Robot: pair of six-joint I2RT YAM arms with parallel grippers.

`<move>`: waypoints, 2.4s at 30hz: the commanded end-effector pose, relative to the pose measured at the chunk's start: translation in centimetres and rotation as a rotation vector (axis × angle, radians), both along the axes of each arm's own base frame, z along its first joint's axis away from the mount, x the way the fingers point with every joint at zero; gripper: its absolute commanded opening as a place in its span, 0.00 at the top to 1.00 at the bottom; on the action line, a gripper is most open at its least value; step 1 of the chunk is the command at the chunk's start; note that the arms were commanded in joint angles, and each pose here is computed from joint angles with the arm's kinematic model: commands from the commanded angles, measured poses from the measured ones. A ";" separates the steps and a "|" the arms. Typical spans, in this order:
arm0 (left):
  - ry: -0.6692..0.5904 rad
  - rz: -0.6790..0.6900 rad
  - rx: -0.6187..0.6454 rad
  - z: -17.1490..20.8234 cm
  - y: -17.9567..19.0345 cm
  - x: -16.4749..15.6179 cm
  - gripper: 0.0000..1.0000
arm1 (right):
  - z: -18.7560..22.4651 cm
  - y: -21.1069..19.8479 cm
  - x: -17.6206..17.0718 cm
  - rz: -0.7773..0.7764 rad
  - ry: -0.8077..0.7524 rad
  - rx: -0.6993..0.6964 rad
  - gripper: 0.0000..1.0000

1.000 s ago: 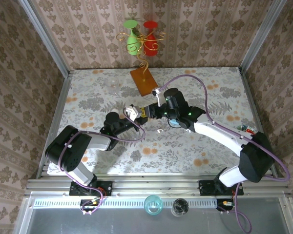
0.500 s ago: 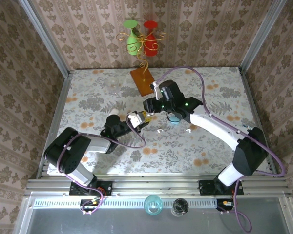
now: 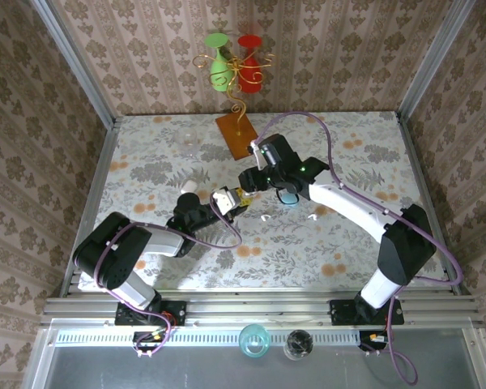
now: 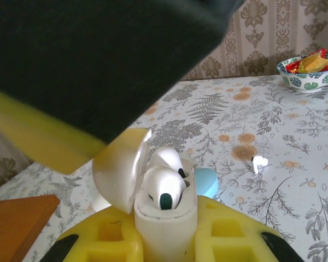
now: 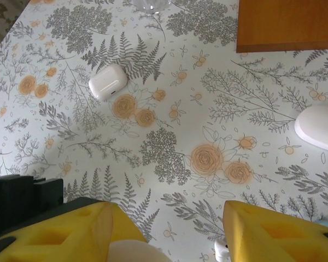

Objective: Insert the wireless bluetooth earbuds into the charging case

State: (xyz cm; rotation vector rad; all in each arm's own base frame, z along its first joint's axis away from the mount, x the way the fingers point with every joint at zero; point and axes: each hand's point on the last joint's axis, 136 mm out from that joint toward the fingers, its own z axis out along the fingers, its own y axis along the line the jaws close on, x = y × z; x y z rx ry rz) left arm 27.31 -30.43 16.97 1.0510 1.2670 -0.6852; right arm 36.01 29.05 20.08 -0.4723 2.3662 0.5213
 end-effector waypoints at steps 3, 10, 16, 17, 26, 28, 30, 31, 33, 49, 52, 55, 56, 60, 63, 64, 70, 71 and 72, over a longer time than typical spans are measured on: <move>-0.052 0.002 -0.096 3.7 0.1 0.1 1.00 | -1.0 -1.7 -2.0 0.021 0.045 -0.048 0.43; 0.021 -0.091 -0.145 4.7 0.3 -0.9 1.00 | 1.4 -2.2 -2.8 0.087 -0.035 0.048 0.42; 0.134 -0.294 -0.123 5.0 0.1 -4.3 1.00 | 4.5 -2.3 -7.5 0.508 -0.320 0.060 0.35; 0.147 -0.313 -0.118 5.1 0.1 -4.8 1.00 | 4.6 -2.3 -8.4 0.579 -0.373 0.048 0.36; 0.189 -0.425 -0.067 6.0 0.0 -7.6 1.00 | 6.2 -1.1 -13.0 0.883 -0.486 0.108 0.52; 0.186 -0.437 -0.063 6.3 0.0 -7.8 1.00 | 6.2 -0.7 -13.4 0.915 -0.479 0.113 0.57; 0.181 -0.447 -0.065 6.6 -0.1 -8.1 1.00 | 6.0 -0.4 -13.5 0.933 -0.481 0.107 0.59; 0.179 -0.454 -0.066 6.7 -0.1 -8.3 1.00 | 5.9 -0.2 -13.5 0.939 -0.481 0.107 0.61; 0.175 -0.463 -0.067 6.9 -0.3 -8.4 1.00 | 5.6 0.1 -13.4 0.947 -0.475 0.108 0.65; 0.176 -0.489 -0.060 7.0 -0.6 -9.0 1.00 | 4.4 0.4 -11.2 0.892 -0.470 0.050 0.61; 0.177 -0.487 -0.054 7.0 -0.6 -9.1 1.00 | 4.8 0.7 -12.0 0.924 -0.463 0.091 0.66; 0.179 -0.481 -0.052 7.0 -0.5 -9.0 1.00 | 5.1 0.8 -12.8 0.953 -0.453 0.119 0.69; 0.179 -0.478 -0.051 7.0 -0.5 -9.0 1.00 | 5.0 0.7 -12.9 0.957 -0.448 0.118 0.74; 0.169 -0.468 -0.054 7.2 -0.3 -8.9 1.00 | 4.7 0.3 -12.8 0.946 -0.438 0.096 0.85; 0.161 -0.439 -0.058 7.2 -0.2 -8.5 0.90 | 4.6 0.3 -12.6 0.933 -0.436 0.094 0.86; 0.159 -0.427 -0.059 7.2 -0.2 -8.3 0.74 | 4.5 0.2 -12.4 0.918 -0.440 0.090 0.86; 0.166 -0.202 -0.013 5.9 2.2 -5.2 0.20 | 3.8 -1.3 -8.5 0.683 -0.422 0.049 0.87; 0.168 -0.145 0.014 5.3 2.8 -4.5 0.17 | 3.6 -1.7 -7.8 0.635 -0.412 0.046 0.87; 0.168 -0.073 0.053 4.7 3.5 -3.7 0.14 | 3.4 -2.3 -6.9 0.569 -0.390 0.056 0.88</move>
